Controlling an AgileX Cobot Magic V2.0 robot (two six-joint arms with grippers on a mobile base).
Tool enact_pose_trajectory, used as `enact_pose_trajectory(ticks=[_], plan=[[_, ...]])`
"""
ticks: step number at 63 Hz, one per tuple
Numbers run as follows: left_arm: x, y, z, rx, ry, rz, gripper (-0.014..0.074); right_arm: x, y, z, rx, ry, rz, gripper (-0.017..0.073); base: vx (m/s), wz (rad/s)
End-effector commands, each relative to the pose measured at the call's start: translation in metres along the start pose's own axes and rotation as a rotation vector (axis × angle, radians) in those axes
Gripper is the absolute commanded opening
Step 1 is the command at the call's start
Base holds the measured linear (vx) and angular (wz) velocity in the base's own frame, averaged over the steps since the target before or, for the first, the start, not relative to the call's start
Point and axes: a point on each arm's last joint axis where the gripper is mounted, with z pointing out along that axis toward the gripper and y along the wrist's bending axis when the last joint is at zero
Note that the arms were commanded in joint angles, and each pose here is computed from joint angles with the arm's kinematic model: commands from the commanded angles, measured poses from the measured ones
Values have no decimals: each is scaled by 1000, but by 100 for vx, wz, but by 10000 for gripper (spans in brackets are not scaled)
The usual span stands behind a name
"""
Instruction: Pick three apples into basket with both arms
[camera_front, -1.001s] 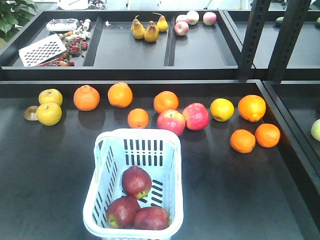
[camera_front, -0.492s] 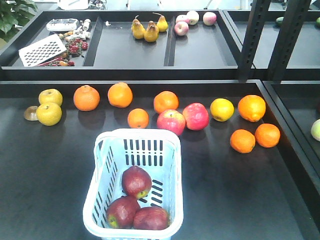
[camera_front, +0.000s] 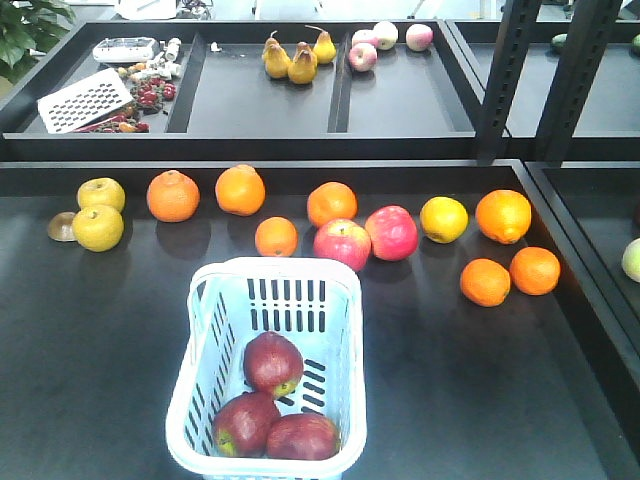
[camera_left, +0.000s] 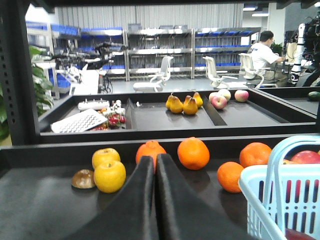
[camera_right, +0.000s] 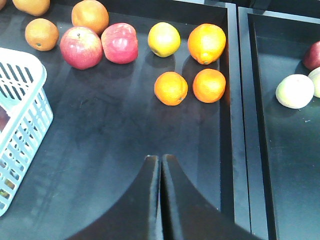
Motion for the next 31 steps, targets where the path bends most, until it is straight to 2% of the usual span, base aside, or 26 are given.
enact_pose_trajectory(ticks=[1, 31], plan=[[-4, -1, -1, 12, -71, -35, -6, -12, -3, -6, 21, -91, -2, -8, 0, 0], [-4, -1, -1, 12, -70, -35, -6, -12, -3, -6, 21, -91, -2, -8, 0, 0]])
